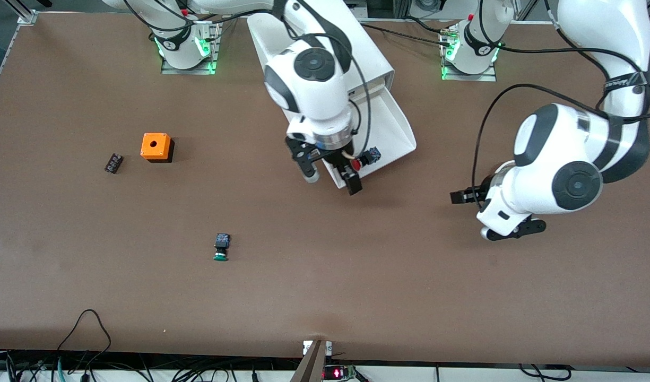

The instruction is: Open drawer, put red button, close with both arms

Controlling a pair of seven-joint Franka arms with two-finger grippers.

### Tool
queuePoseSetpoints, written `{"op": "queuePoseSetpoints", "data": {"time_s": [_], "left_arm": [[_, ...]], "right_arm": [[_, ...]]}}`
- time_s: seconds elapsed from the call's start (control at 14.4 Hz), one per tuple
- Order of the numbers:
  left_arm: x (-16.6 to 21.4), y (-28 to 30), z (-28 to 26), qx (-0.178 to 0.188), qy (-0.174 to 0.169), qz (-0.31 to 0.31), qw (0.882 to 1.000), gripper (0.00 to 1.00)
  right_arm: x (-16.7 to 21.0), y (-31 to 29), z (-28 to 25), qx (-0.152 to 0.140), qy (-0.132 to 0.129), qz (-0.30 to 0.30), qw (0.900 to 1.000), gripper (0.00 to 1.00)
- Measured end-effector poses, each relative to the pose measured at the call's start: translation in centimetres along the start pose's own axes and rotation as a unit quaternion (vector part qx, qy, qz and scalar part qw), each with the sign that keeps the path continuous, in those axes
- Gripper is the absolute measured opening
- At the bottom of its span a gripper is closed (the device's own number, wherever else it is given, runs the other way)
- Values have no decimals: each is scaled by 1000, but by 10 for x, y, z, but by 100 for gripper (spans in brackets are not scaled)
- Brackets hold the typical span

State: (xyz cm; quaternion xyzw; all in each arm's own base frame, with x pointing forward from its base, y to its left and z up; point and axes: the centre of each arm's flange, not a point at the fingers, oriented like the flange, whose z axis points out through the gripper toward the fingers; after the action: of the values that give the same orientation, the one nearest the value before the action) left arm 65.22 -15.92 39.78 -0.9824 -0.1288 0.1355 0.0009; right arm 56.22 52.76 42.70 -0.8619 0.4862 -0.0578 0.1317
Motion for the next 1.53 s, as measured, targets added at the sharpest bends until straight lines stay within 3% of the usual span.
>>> {"op": "queuePoseSetpoints", "data": {"time_s": [0.28, 0.49, 0.63, 0.97, 1.32, 1.53], "left_arm": [[-22, 53, 45, -32, 21, -93, 995, 100], [-49, 95, 74, -66, 38, -138, 987, 100], [-69, 116, 91, -63, 40, -155, 985, 100], [-118, 155, 132, -1, 88, -155, 984, 100], [-150, 177, 143, 4, 78, -125, 989, 100], [-184, 194, 157, 10, 64, -93, 993, 100]], "right_arm": [[115, -8, -38, -35, 0, -111, 993, 100], [206, 2, -62, -57, -15, -176, 983, 100], [258, 18, -70, -66, -19, -212, 975, 100], [356, 83, -90, -94, -30, -316, 944, 100], [426, 145, -119, -100, -41, -409, 906, 100], [447, 170, -141, -126, -25, -450, 884, 100]]}}
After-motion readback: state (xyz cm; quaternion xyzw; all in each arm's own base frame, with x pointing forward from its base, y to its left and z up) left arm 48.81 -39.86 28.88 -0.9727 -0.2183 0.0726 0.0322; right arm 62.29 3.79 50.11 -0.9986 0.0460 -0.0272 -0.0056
